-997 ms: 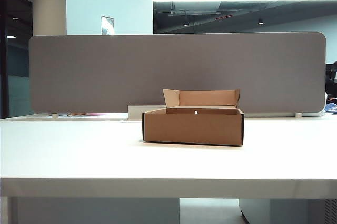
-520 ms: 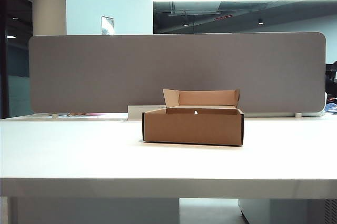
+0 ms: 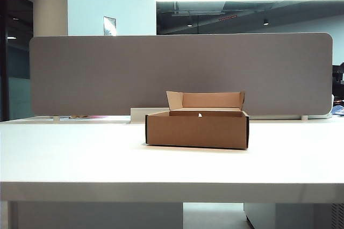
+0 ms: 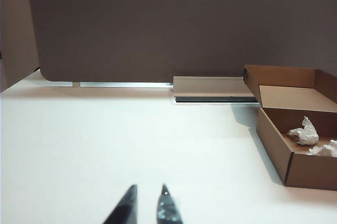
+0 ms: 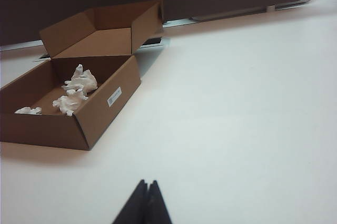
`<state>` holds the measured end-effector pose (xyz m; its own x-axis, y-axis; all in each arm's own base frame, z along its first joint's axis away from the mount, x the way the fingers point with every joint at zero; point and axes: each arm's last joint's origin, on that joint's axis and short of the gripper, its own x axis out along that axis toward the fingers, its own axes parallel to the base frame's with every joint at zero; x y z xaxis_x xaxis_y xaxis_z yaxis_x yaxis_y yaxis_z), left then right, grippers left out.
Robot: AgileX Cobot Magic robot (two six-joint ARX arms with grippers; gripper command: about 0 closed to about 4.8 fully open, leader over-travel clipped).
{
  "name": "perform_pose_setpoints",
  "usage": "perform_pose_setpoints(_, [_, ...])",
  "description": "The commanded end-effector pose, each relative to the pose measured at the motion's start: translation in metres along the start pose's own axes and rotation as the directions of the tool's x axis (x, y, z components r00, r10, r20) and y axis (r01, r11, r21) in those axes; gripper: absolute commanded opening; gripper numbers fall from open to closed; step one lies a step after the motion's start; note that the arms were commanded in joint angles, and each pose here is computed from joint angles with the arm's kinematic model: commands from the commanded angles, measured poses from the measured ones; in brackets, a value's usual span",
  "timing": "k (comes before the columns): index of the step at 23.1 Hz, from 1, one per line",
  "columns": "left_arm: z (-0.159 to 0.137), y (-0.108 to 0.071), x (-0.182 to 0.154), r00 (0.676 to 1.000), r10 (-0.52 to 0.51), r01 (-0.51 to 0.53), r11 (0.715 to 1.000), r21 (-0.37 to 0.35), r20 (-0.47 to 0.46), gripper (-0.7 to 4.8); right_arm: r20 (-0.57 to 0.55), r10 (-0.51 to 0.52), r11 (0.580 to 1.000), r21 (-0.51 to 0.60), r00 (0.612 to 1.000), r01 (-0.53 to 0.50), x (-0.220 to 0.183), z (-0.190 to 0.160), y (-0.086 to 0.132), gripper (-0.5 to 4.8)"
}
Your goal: Pick up all the paper balls on the table and put them in the paper box.
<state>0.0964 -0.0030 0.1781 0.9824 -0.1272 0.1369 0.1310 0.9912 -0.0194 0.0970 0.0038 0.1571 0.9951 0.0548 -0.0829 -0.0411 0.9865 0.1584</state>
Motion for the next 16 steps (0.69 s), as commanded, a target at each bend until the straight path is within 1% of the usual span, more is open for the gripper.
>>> perform_pose_setpoints(1, [0.0015, -0.0002, 0.0000, 1.000, 0.001, -0.001, 1.000, 0.002, 0.008, 0.49, 0.006, -0.001, 1.000, -0.001, 1.000, 0.001, 0.0004, -0.0009, -0.0002, -0.01])
perform_pose_setpoints(4, [0.0015, -0.0002, 0.0000, 1.000, 0.001, -0.001, 1.000, 0.002, 0.008, 0.49, 0.007, -0.002, 1.000, -0.003, 1.000, 0.002, 0.0004, -0.0009, -0.0003, -0.01])
perform_pose_setpoints(8, [0.0015, -0.0002, 0.0000, 1.000, 0.000, 0.000, 1.000, 0.002, 0.008, 0.50, 0.011, -0.029, 0.999, -0.028, 1.000, 0.029, 0.0004, -0.0007, -0.0012, -0.01])
perform_pose_setpoints(16, [0.0015, -0.0002, 0.0000, 1.000, 0.001, -0.001, 1.000, 0.002, 0.008, 0.50, 0.011, -0.029, 0.999, -0.034, 1.000, 0.029, 0.0004, -0.0007, -0.0012, -0.01])
